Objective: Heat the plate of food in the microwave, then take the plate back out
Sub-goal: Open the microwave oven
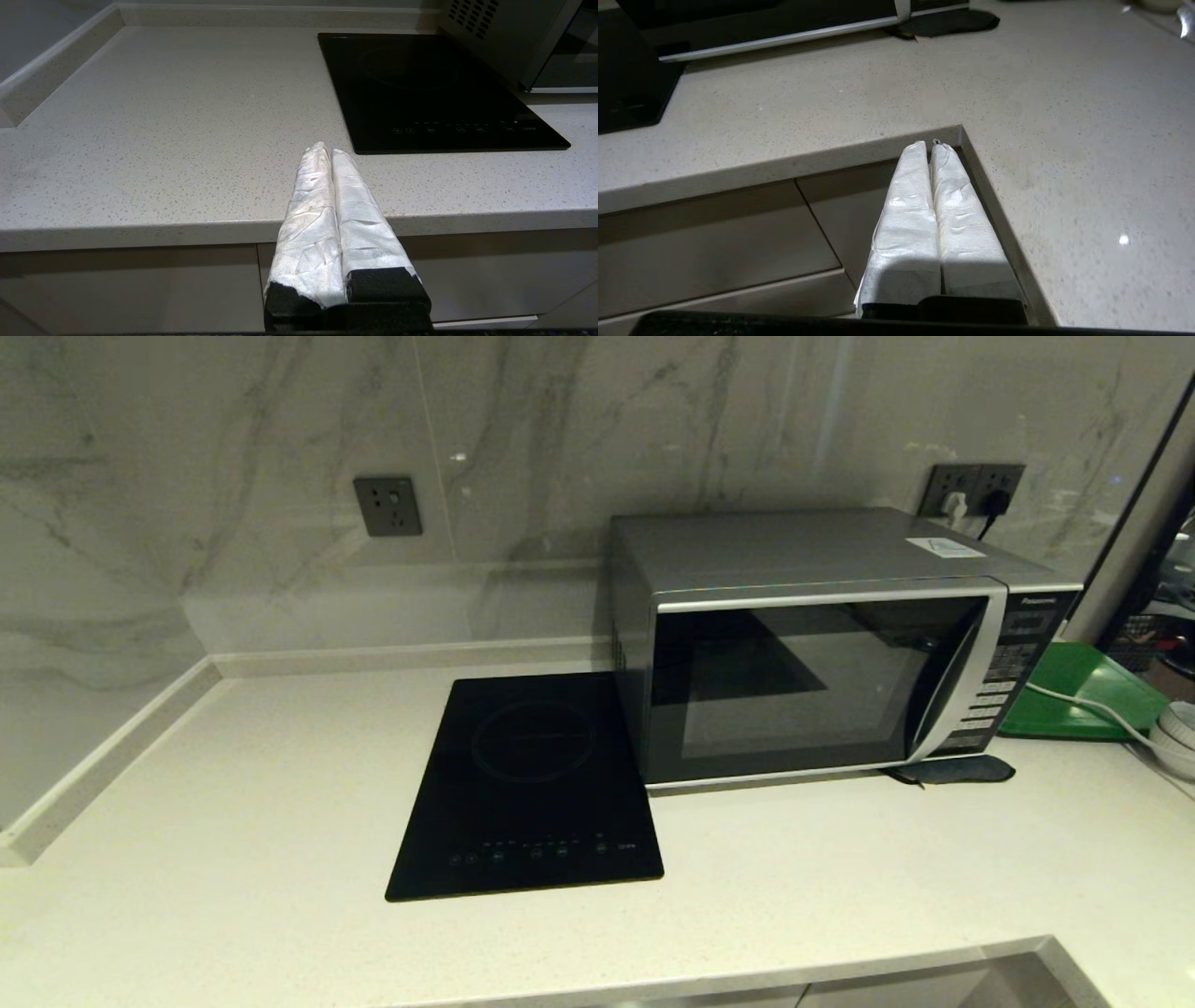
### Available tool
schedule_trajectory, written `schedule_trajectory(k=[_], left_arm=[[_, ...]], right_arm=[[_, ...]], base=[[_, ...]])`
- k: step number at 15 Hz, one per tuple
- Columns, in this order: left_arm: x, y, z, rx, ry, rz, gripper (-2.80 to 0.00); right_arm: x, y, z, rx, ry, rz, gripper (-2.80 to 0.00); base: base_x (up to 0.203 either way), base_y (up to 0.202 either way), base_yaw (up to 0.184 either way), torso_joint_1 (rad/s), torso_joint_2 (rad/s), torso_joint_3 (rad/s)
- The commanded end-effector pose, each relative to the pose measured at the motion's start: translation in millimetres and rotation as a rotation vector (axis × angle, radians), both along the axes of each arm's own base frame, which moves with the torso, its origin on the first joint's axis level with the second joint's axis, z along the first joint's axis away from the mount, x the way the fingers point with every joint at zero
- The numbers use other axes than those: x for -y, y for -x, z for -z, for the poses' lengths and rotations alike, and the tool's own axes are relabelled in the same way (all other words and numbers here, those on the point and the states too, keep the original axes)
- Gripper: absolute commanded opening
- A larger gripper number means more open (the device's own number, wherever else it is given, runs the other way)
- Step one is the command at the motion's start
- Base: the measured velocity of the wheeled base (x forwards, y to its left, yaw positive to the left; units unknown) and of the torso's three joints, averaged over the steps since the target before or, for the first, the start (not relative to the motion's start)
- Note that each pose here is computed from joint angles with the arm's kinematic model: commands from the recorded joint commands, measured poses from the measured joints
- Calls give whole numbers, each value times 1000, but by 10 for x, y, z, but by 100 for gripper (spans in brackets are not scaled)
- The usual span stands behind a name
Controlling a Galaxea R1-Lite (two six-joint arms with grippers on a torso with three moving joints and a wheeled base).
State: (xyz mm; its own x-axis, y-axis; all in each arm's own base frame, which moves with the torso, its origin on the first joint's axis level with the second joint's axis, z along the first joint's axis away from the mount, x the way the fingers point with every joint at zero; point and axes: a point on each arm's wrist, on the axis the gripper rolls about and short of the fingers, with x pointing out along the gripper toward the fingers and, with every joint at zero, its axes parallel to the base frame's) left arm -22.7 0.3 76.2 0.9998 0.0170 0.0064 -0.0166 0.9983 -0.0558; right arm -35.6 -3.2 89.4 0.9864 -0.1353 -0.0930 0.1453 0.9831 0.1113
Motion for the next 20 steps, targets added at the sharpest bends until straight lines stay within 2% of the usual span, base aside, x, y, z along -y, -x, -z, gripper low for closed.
schedule_trajectory(k=[1, 3, 4, 6, 20], left_arm=[[0, -1, -1, 0, 1, -1, -280], [0, -1, -1, 0, 1, -1, -280], [0, -1, -1, 0, 1, 0, -280], [0, -1, -1, 0, 1, -1, -280], [0, -1, -1, 0, 1, -1, -280]], right_arm=[[0, -50, 53, 25, 5, 0, -280], [-9, -78, 58, 66, 9, -40, -280], [-19, -99, 89, 73, 25, -84, -280], [-24, -131, 150, 79, 61, -108, -280], [-23, -131, 148, 82, 44, -106, -280]], base=[[0, 0, 0, 0, 0, 0], [0, 0, 0, 0, 0, 0], [0, 0, 0, 0, 0, 0], [0, 0, 0, 0, 0, 0], [0, 0, 0, 0, 0, 0]])
